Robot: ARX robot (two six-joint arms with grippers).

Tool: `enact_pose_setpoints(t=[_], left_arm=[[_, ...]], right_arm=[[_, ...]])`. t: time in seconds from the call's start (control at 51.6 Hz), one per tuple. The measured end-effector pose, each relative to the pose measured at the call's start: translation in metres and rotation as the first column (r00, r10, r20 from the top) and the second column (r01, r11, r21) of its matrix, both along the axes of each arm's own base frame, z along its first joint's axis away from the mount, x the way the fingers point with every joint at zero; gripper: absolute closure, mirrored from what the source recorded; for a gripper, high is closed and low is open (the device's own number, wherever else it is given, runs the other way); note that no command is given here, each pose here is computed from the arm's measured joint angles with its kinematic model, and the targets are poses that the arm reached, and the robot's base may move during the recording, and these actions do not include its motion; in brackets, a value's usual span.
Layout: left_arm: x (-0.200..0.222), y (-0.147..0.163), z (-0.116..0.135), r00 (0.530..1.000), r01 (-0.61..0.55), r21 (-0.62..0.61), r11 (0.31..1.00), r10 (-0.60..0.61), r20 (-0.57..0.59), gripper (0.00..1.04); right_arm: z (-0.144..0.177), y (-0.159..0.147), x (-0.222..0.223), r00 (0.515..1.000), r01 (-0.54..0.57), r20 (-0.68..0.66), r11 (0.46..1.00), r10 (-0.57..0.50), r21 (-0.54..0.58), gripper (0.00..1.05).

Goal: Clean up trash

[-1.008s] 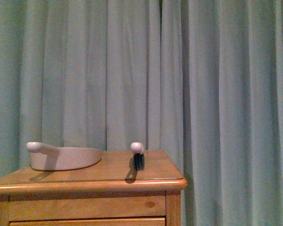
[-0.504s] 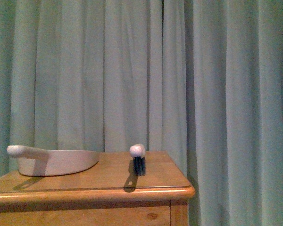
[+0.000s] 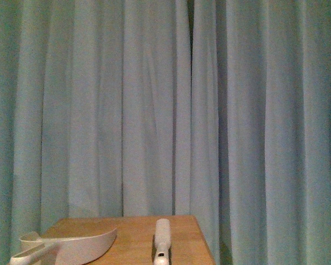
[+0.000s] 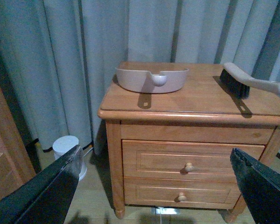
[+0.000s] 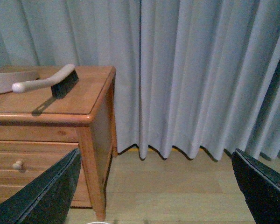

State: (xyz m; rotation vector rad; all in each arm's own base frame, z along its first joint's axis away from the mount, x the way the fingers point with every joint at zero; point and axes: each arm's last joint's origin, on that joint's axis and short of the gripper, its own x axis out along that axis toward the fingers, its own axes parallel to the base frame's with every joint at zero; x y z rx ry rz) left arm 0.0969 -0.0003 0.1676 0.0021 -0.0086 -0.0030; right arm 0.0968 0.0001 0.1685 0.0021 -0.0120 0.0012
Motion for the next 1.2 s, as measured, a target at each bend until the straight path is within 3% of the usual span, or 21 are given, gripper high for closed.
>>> enact_pose_setpoints(t=[0.097,0.233,0.388,0.543,0.678,0.756,0.892,1.008,1.202], left_arm=[[0.0,0.0,0.0,1.0,0.0,0.0,1.0,0.0,0.0,0.08],[0.003,-0.002,-0.008,0.977,0.16,-0.202,0.966,-0.185,-0.109,0.08],[0.019,-0.003,-0.003,0.962,0.163,-0.283,0.945,-0.217,-0.167,0.08],[0.056,-0.011,0.035,0.955,0.225,-0.183,0.957,-0.254,-0.155,0.08],[0.117,-0.033,0.071,0.93,0.285,-0.026,0.958,-0.283,-0.233,0.08],[0.15,-0.053,0.095,0.914,0.342,0.027,0.939,-0.326,-0.241,0.08],[0.215,-0.079,0.132,0.913,0.346,0.085,0.935,-0.314,-0.263,0.08],[0.257,-0.086,0.133,0.9,0.324,0.118,0.938,-0.268,-0.343,0.08],[0.317,-0.075,0.104,0.873,0.259,0.259,0.93,-0.11,-0.476,0.08]], right_arm=[[0.0,0.0,0.0,1.0,0.0,0.0,1.0,0.0,0.0,0.07],[0.0,0.0,0.0,1.0,0.0,0.0,1.0,0.0,0.0,0.07],[0.0,0.0,0.0,1.0,0.0,0.0,1.0,0.0,0.0,0.07],[0.0,0.0,0.0,1.0,0.0,0.0,1.0,0.0,0.0,0.07],[0.0,0.0,0.0,1.0,0.0,0.0,1.0,0.0,0.0,0.07],[0.0,0.0,0.0,1.0,0.0,0.0,1.0,0.0,0.0,0.07],[0.0,0.0,0.0,1.0,0.0,0.0,1.0,0.0,0.0,0.07],[0.0,0.0,0.0,1.0,0.0,0.0,1.0,0.0,0.0,0.07],[0.0,0.0,0.0,1.0,0.0,0.0,1.0,0.0,0.0,0.07]])
